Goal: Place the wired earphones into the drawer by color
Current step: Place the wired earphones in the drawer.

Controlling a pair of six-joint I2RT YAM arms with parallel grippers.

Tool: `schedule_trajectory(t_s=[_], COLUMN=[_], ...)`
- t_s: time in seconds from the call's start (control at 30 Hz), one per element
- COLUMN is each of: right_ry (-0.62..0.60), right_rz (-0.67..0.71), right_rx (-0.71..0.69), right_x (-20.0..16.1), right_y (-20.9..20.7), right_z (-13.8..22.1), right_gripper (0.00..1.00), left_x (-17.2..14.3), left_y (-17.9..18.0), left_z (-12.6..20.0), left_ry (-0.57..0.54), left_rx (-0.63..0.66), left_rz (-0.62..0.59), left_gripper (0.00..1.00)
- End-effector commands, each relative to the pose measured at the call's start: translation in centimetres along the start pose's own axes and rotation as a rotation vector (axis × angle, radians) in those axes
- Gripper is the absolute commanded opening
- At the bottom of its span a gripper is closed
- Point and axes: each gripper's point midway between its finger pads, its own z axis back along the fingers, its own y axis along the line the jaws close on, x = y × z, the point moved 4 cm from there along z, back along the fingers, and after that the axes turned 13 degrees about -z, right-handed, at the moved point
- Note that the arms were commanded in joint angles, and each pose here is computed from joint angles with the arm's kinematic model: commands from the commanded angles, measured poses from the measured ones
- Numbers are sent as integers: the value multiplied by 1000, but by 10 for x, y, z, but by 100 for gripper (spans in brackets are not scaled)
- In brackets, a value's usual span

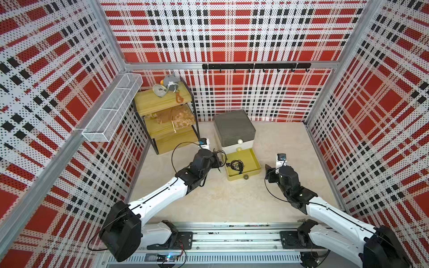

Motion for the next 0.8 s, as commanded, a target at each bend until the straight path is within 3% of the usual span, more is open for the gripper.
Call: schedule_trajectory(t_s=[0.0, 0.43, 0.77], right_ry=[-8, -14, -11], right_rz=[-5, -9, -7], right_rx=[1, 4, 2], right_x=[-1, 0, -1], right_y=[-3, -3, -3], right_z=[2, 3, 2], right_gripper=[71, 71, 71], left_x=[17, 4, -7], left_y=[-23, -91, -122], left_z=[-5, -55, -84], left_ry=[-54, 1, 19], left_rx=[-49, -186, -199], left_rz=[-84, -323, -438], left_gripper=[0, 0, 0])
